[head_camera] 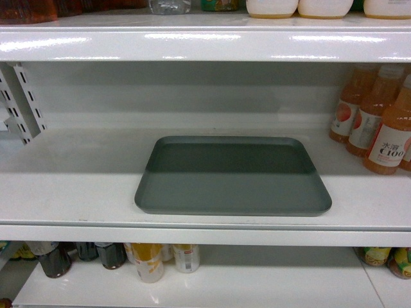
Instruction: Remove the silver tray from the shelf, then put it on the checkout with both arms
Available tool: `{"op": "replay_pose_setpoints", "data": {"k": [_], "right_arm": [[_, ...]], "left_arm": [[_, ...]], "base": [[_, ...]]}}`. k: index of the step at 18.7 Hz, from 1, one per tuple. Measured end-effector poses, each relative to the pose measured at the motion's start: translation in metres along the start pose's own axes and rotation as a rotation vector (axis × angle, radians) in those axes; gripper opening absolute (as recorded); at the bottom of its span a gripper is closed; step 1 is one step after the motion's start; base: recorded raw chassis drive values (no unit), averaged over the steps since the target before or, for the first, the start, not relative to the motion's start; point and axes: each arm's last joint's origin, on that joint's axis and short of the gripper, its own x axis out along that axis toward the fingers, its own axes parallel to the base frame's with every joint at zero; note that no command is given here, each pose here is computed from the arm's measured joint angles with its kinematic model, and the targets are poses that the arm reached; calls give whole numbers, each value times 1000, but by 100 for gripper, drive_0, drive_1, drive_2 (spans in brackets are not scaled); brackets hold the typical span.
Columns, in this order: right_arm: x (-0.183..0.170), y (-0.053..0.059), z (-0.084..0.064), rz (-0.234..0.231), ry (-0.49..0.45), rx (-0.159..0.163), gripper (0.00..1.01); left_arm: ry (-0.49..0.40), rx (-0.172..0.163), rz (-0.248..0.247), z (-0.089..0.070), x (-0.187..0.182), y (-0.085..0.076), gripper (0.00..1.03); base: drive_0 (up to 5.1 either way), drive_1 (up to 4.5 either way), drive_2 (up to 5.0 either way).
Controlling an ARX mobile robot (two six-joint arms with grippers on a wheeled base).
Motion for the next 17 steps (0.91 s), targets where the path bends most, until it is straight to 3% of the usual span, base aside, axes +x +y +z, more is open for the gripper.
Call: {"op": "replay_pose_setpoints", "data": {"k": [17], "right_arm": [[0, 0, 0, 0, 0, 0, 98]], "left_arm": [[0, 0, 0, 0, 0, 0, 98]], "base": [[0, 0, 0]]}}
